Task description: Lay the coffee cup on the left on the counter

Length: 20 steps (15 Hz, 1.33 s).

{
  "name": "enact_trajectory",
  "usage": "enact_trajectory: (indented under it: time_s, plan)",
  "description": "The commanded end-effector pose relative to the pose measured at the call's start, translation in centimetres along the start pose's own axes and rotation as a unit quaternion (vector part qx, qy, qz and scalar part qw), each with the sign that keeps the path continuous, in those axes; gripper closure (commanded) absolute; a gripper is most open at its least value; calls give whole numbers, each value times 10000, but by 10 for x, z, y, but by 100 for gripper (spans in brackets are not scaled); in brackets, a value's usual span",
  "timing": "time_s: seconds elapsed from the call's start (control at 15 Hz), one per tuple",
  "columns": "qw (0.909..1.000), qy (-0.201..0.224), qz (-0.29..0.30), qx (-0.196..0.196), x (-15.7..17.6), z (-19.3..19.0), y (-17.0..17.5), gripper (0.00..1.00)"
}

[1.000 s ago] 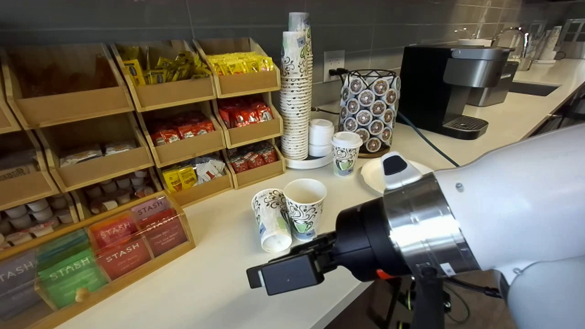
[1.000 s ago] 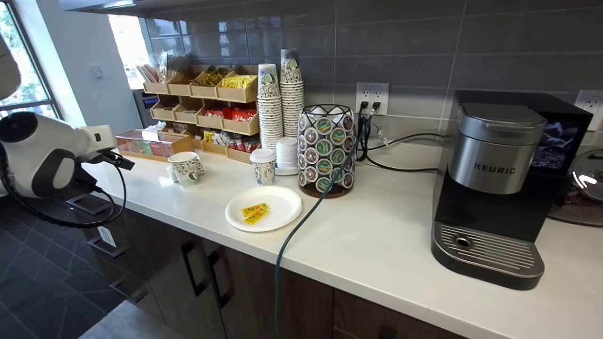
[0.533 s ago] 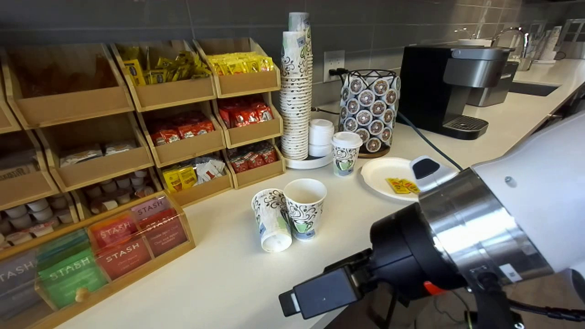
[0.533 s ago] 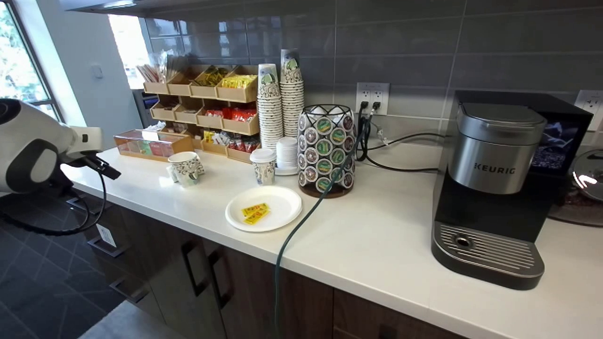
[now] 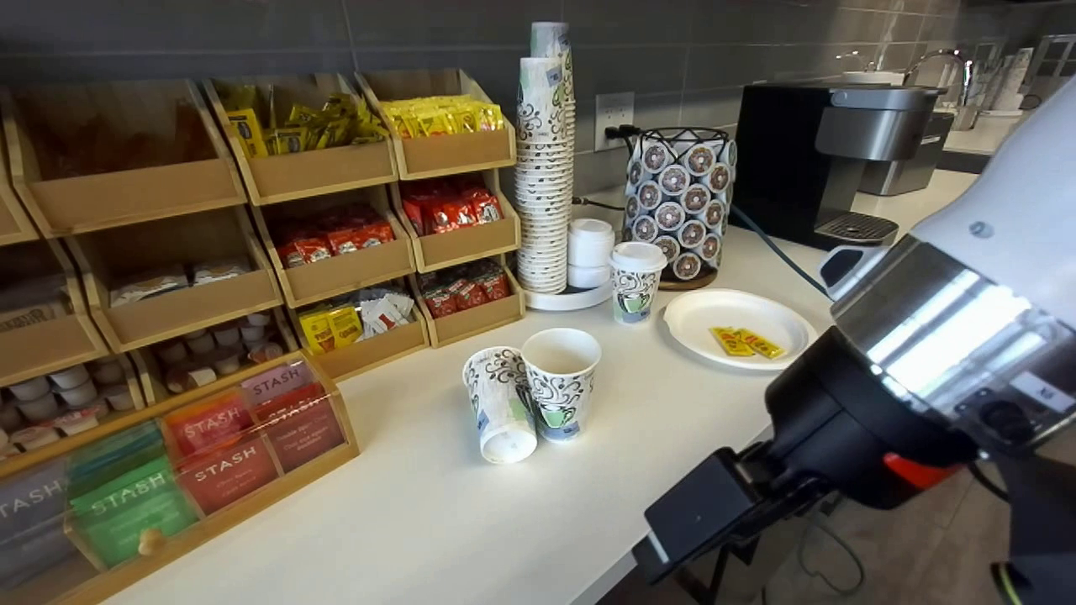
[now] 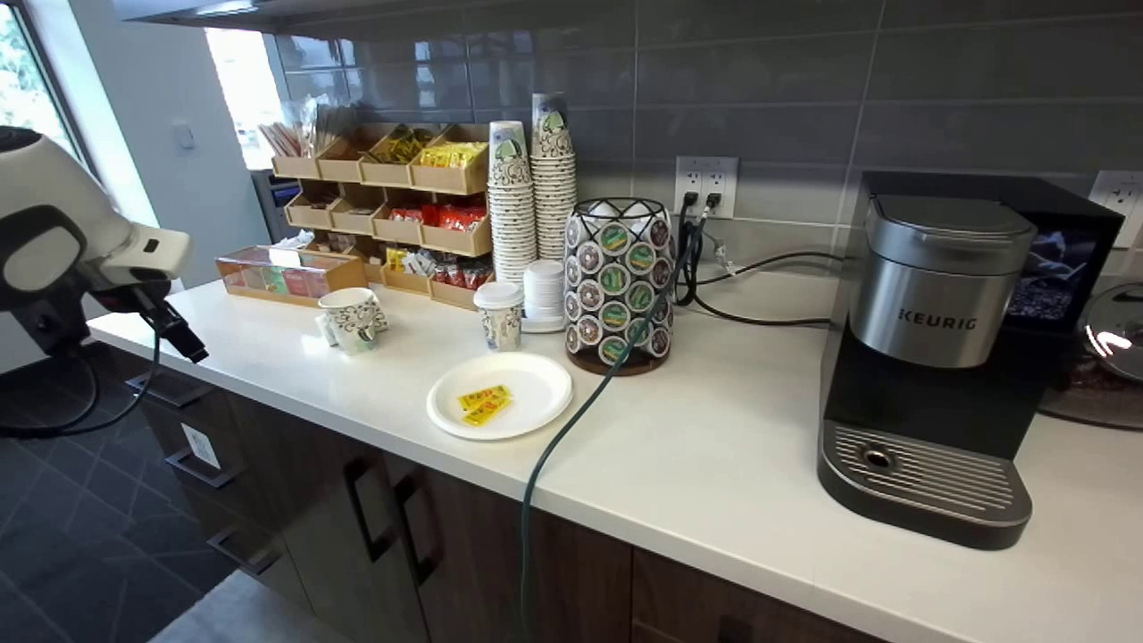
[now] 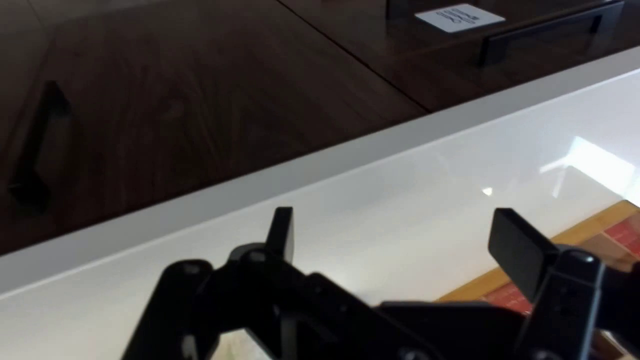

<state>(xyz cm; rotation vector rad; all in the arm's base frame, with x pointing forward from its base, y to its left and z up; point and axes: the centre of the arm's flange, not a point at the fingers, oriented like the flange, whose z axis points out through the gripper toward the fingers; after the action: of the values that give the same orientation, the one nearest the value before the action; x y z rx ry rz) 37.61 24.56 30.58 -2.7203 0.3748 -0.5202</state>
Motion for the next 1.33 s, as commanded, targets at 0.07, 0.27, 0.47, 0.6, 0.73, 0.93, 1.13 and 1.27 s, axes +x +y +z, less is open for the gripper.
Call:
enact_trajectory:
  time_s: [0.07, 0.27, 0.47, 0.6, 0.73, 0.93, 1.13, 1.27]
  plan:
    - [9924, -641, 334, -992, 10, -62, 4, 0]
    - [9818, -802, 122, -1719, 26, -86, 5, 0]
    - [9704, -838, -261, -2248, 43, -116, -7, 0]
    - [9630, -793, -522, -2524, 56, -142, -19, 0]
    - [9572, -728, -864, -2664, 70, -170, -30, 0]
    - [9533, -456, -1497, -2582, 93, -211, -43, 0]
    - [9581, -366, -1415, -2462, 92, -213, -47, 0]
    - [9579, -377, -1416, -2468, 91, -212, -46, 0]
